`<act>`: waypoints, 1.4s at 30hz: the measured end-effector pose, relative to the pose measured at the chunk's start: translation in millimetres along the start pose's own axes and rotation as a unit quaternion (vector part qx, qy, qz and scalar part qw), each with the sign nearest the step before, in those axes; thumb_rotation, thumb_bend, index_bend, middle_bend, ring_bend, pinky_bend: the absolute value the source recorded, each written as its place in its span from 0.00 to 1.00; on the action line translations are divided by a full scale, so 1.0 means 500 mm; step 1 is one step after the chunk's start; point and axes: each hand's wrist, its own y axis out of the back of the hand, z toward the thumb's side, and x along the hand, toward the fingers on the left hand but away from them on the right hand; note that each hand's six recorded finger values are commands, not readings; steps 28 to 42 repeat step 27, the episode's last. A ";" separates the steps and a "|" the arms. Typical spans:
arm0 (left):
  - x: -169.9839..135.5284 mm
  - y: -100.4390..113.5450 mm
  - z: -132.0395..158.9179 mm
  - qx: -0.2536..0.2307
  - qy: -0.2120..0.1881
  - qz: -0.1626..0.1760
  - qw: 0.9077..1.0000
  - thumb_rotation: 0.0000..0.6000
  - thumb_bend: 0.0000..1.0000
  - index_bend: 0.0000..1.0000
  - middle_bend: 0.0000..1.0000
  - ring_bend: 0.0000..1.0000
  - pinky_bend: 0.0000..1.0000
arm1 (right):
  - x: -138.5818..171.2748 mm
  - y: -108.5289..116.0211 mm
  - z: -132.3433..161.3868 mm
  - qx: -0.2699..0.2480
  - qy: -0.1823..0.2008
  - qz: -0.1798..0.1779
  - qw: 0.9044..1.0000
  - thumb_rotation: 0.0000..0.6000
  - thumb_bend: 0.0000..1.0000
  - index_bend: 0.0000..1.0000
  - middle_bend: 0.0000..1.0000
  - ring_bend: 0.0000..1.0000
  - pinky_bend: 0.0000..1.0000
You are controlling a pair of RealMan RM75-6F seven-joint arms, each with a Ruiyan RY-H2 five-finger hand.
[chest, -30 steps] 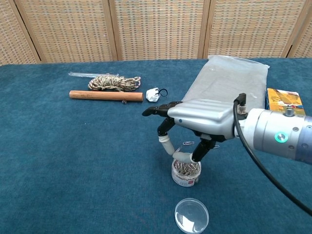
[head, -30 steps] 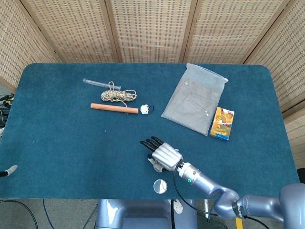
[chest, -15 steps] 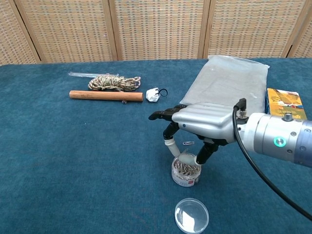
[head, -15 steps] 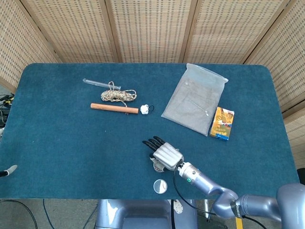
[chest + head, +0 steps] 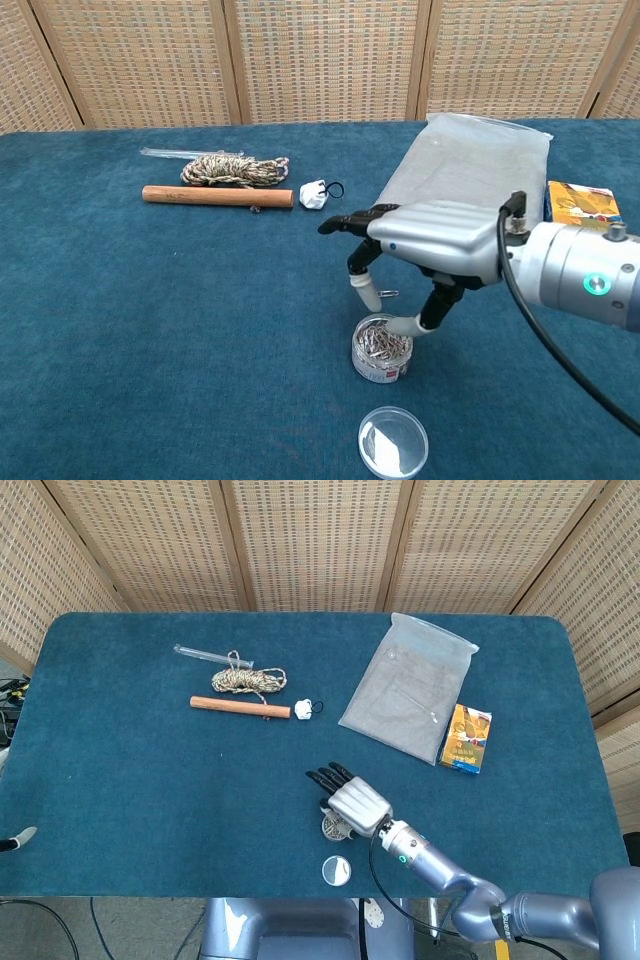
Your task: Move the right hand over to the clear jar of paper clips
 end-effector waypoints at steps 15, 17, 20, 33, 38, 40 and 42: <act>-0.009 0.011 0.003 -0.012 -0.011 0.008 1.000 1.00 0.07 0.00 0.00 0.00 0.00 | 0.213 0.081 -0.172 0.027 -0.120 -0.103 0.987 1.00 0.00 0.03 0.00 0.00 0.00; -0.012 0.011 0.003 -0.013 -0.013 0.010 1.000 1.00 0.07 0.00 0.00 0.00 0.00 | 0.268 0.079 -0.209 0.029 -0.157 -0.115 0.980 1.00 0.00 0.01 0.00 0.00 0.00; -0.011 0.009 0.001 -0.015 -0.012 0.009 1.000 1.00 0.07 0.00 0.00 0.00 0.00 | 0.379 0.063 -0.270 0.029 -0.235 -0.129 0.963 1.00 0.00 0.00 0.00 0.00 0.00; -0.020 0.010 0.006 -0.017 -0.023 0.011 1.000 1.00 0.06 0.00 0.00 0.00 0.00 | 0.499 0.051 -0.317 0.048 -0.310 -0.151 0.937 1.00 0.00 0.00 0.00 0.00 0.00; -0.020 0.010 0.006 -0.017 -0.023 0.011 1.000 1.00 0.06 0.00 0.00 0.00 0.00 | 0.499 0.051 -0.317 0.048 -0.310 -0.151 0.937 1.00 0.00 0.00 0.00 0.00 0.00; -0.020 0.010 0.006 -0.017 -0.023 0.011 1.000 1.00 0.06 0.00 0.00 0.00 0.00 | 0.499 0.051 -0.317 0.048 -0.310 -0.151 0.937 1.00 0.00 0.00 0.00 0.00 0.00; -0.020 0.010 0.006 -0.017 -0.023 0.011 1.000 1.00 0.06 0.00 0.00 0.00 0.00 | 0.499 0.051 -0.317 0.048 -0.310 -0.151 0.937 1.00 0.00 0.00 0.00 0.00 0.00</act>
